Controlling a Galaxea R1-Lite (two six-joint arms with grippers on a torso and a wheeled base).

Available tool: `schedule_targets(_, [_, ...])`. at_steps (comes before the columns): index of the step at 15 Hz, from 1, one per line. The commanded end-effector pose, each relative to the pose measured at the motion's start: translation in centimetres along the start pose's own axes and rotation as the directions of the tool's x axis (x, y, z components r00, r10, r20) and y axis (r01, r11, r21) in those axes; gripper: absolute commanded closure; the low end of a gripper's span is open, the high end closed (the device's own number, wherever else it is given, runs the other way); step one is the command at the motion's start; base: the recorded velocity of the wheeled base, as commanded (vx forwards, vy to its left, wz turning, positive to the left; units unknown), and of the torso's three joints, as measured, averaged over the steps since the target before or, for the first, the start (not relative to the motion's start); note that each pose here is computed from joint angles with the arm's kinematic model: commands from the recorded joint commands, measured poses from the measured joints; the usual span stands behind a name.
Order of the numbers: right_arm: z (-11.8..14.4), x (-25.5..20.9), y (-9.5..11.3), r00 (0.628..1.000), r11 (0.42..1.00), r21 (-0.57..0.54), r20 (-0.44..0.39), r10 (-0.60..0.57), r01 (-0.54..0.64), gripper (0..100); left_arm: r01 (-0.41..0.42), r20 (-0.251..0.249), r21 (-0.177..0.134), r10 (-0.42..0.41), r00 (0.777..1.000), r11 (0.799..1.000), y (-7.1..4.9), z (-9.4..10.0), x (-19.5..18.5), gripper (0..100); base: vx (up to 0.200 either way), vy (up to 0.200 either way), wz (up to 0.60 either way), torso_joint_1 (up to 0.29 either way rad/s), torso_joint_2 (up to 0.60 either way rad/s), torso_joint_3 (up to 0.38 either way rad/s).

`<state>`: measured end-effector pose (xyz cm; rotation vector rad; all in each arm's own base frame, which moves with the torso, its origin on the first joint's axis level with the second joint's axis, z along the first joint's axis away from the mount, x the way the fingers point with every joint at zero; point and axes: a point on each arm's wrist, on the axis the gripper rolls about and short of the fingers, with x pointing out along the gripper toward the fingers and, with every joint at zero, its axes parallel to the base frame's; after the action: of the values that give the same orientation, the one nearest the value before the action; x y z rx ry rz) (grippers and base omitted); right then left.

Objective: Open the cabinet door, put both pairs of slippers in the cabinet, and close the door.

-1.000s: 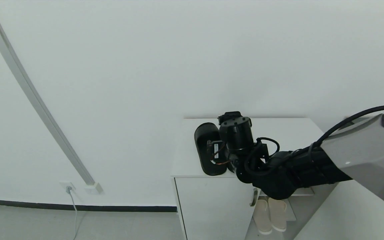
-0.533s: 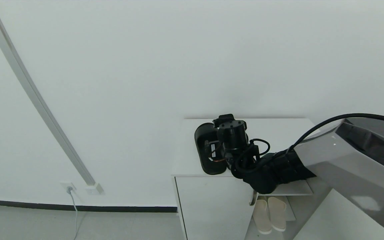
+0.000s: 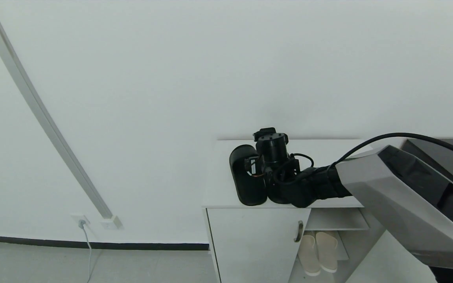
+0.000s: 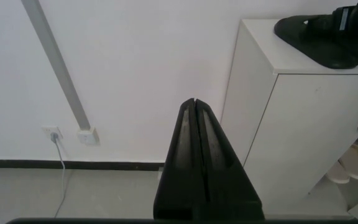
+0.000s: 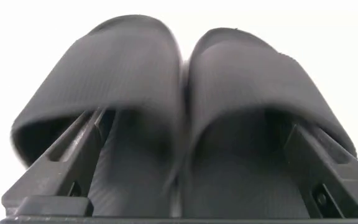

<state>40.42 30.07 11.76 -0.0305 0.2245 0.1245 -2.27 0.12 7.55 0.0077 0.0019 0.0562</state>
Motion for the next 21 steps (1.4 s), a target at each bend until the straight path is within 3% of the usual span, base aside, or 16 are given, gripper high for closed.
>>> schedule_targets(1, [-0.5, 0.8, 0.3, 1.000, 1.000, -0.002, -0.005, -0.004, 0.004, 0, -0.001, 0.000, 0.000, 0.001, 1.000, 1.000, 0.0, 0.0, 0.0, 100, 0.000, 0.000, 0.00, 0.000, 0.00, 0.000])
schedule_targets(2, [-0.3, 0.8, 0.3, 1.000, 1.000, -0.001, -0.001, -0.002, 0.002, 0, -0.001, 0.000, 0.000, 0.001, 1.000, 1.000, 0.0, 0.0, 0.0, 100, 0.000, 0.000, 0.00, 0.000, 0.00, 0.000])
schedule_targets(3, [-0.4, 0.9, 0.3, 1.000, 1.000, 0.000, -0.001, 0.003, -0.003, 100, -0.001, 0.000, 0.000, 0.001, 1.000, 1.000, 0.0, 0.0, 0.0, 100, 0.000, 0.000, 0.00, 0.000, 0.00, 0.000])
schedule_targets(10, [-0.2, 0.7, 0.5, 1.000, 1.000, 0.002, 0.004, 0.008, -0.008, 100, -0.001, 0.000, 0.000, 0.001, 1.000, 1.000, 0.0, 0.0, 0.0, 100, 0.000, 0.000, 0.00, 0.000, 0.00, 0.000])
schedule_targets(13, [1.4, -0.6, 0.3, 1.000, 1.000, 0.016, 0.027, 0.009, -0.009, 100, -0.001, 0.000, 0.000, 0.001, 1.000, 1.000, 0.0, 0.0, 0.0, 100, 0.000, 0.000, 0.00, 0.000, 0.00, 0.000])
schedule_targets(17, [3.0, -6.0, -0.7, 0.999, 0.999, -0.003, 0.010, 0.050, -0.050, 100, 0.002, 0.000, 0.003, -0.002, 1.000, 1.000, 0.0, 0.0, 0.0, 100, 0.000, 0.000, 0.00, 0.000, 0.00, 0.000])
schedule_targets(21, [1.4, -14.4, -3.6, 0.984, 0.983, -0.038, -0.020, 0.178, -0.179, 100, 0.004, 0.000, 0.003, -0.004, 1.000, 1.000, 0.0, 0.0, 0.0, 100, 0.000, 0.000, 0.00, 0.000, 0.00, 0.000])
